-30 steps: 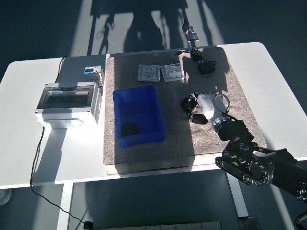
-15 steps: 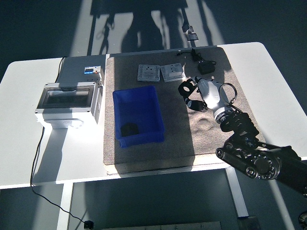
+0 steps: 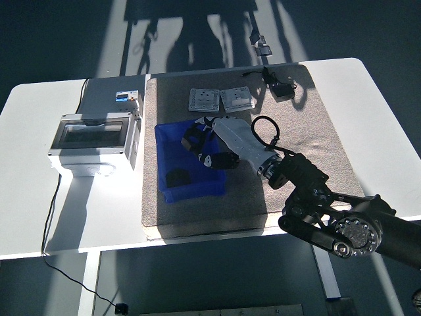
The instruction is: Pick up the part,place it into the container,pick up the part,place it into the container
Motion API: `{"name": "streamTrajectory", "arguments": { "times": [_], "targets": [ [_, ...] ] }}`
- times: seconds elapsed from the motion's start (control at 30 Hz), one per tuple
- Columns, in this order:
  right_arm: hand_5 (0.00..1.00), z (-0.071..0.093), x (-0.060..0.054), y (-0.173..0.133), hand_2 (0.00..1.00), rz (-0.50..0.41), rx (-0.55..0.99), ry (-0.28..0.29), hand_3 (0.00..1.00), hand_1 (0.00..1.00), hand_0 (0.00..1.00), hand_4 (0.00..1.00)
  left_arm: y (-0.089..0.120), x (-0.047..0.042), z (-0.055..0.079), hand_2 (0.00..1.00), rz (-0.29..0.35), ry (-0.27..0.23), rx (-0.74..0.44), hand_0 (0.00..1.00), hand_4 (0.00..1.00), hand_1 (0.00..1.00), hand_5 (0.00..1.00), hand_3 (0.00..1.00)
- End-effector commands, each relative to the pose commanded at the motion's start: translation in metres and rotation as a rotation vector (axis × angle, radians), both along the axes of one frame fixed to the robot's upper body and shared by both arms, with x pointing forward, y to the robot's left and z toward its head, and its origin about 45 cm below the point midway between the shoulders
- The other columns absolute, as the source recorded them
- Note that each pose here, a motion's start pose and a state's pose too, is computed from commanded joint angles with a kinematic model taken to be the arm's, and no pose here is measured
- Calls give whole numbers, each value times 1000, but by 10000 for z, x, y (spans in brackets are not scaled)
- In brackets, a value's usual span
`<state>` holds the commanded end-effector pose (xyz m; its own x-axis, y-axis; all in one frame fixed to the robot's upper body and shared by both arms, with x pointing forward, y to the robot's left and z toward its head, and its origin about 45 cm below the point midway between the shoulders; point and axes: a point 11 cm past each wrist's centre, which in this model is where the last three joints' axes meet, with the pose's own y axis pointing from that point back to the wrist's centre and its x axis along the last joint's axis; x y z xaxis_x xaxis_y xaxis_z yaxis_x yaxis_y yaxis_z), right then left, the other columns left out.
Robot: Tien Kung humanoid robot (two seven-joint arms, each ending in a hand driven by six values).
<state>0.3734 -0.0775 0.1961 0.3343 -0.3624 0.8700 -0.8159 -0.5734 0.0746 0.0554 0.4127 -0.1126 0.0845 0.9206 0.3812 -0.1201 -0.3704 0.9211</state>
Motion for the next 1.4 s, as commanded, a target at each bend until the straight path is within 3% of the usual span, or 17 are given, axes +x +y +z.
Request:
{"name": "streamTrajectory", "arguments": {
  "times": [0.17,0.2,0.37,0.4,0.57,0.6,0.77,0.8,1.1,1.37,1.4],
  "targets": [
    [46,-73,-6,-10,495,-4,-7,20,596,613,837,431,44,-1,14,659,11,-7,6,668,660,582,685,648],
    [270,-84,-10,-9,658,-3,-10,24,622,720,854,596,55,-3,17,652,13,-8,8,668,659,578,681,650],
    [270,-141,-45,12,658,6,-24,45,622,720,854,596,105,-16,33,652,20,-8,20,668,659,578,681,650],
    [309,-151,-49,14,783,7,-28,48,691,817,920,629,112,-19,35,650,21,-8,22,667,659,577,677,647],
    [309,-175,-54,13,783,7,-43,57,691,817,920,629,134,-21,42,650,22,-8,27,667,659,577,677,647],
    [367,-177,-53,10,899,6,-44,57,868,919,989,684,134,-21,42,642,21,-7,28,667,660,574,676,646],
    [367,-178,-53,7,899,5,-49,55,868,919,989,684,124,-19,39,642,20,-7,27,667,660,574,676,646],
    [416,-174,-53,9,920,7,-50,53,915,932,998,738,121,-15,39,644,19,-7,26,668,660,575,682,646],
    [444,-128,-28,-9,925,-6,-36,35,966,939,998,756,130,28,48,647,18,-17,29,668,662,576,683,651],
    [446,122,121,-291,905,-146,192,-33,961,924,998,763,164,56,64,646,22,-30,38,668,666,577,683,650],
    [457,151,136,-341,864,-165,222,-41,932,877,982,773,167,57,66,640,23,-32,40,667,667,576,679,648]
  ]
}}
